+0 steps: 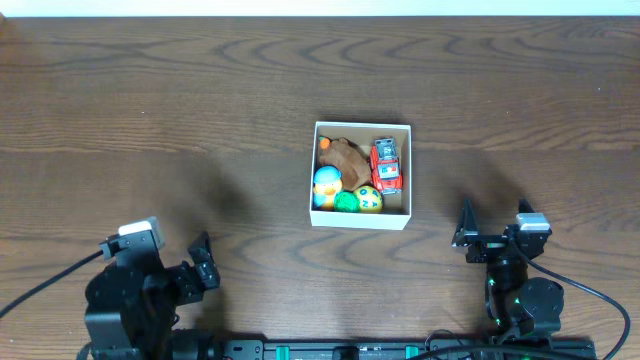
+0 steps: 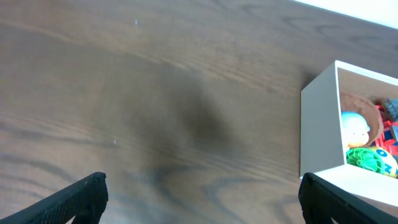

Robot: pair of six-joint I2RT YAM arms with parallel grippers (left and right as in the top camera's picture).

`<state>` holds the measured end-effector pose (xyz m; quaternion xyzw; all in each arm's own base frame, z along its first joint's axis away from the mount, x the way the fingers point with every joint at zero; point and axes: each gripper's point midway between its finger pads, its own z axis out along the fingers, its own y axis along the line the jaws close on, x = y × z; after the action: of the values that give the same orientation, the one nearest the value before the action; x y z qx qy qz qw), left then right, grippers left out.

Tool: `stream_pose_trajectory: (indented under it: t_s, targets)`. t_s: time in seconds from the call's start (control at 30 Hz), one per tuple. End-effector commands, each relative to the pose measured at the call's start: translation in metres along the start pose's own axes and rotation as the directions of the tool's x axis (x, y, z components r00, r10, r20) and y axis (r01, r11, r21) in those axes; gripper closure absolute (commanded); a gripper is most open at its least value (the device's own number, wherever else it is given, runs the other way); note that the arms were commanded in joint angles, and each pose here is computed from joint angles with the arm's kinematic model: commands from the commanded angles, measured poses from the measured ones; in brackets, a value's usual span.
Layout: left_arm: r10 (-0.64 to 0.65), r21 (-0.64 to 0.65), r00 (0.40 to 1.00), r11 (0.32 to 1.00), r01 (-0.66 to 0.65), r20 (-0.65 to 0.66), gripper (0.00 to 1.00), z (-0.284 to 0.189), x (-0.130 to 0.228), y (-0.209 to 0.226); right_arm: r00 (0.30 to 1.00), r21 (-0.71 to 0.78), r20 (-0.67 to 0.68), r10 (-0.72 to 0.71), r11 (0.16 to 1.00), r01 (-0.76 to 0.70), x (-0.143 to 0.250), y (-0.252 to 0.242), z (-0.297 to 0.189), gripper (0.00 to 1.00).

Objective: Pack container

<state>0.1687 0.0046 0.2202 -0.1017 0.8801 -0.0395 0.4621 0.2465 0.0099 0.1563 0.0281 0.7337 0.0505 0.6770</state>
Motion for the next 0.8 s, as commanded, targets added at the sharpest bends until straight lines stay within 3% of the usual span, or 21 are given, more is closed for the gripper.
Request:
stream_pose_trajectory:
  t_s: [0.0, 0.2, 0.4, 0.57, 0.67, 0.77]
  targets:
    - [0.098, -0.021, 0.994, 0.995, -0.097, 0.047, 0.02, 0.009, 0.008, 0.006, 1.000, -0.003, 0.003, -0.007, 1.000, 0.007, 0.000, 0.000, 0.000, 0.01]
    - [0.144, -0.010, 0.947, 0.989, -0.147, 0.287, 0.02, 0.041, -0.005, 0.003, 1.000, -0.003, 0.003, -0.007, 1.000, 0.007, 0.000, 0.000, 0.000, 0.01]
    - [0.122, 0.005, 0.834, 0.989, -0.148, 0.539, 0.02, 0.057, -0.029, -0.002, 1.000, -0.003, 0.003, -0.007, 1.000, 0.007, 0.000, 0.000, 0.000, 0.01]
    - [0.120, 0.000, 0.759, 0.988, -0.156, 0.640, 0.02, 0.065, -0.034, -0.003, 1.000, -0.003, 0.003, -0.007, 1.000, 0.007, 0.000, 0.000, 0.000, 0.01]
    - [0.122, -0.001, 0.777, 0.988, -0.155, 0.618, 0.02, 0.080, -0.020, 0.000, 1.000, -0.003, 0.003, -0.007, 1.000, 0.007, 0.000, 0.000, 0.000, 0.01]
    - [0.111, 0.009, 0.832, 0.990, -0.138, 0.543, 0.02, 0.095, -0.001, 0.004, 1.000, -0.003, 0.003, -0.006, 1.000, 0.006, 0.000, 0.000, 0.000, 0.01]
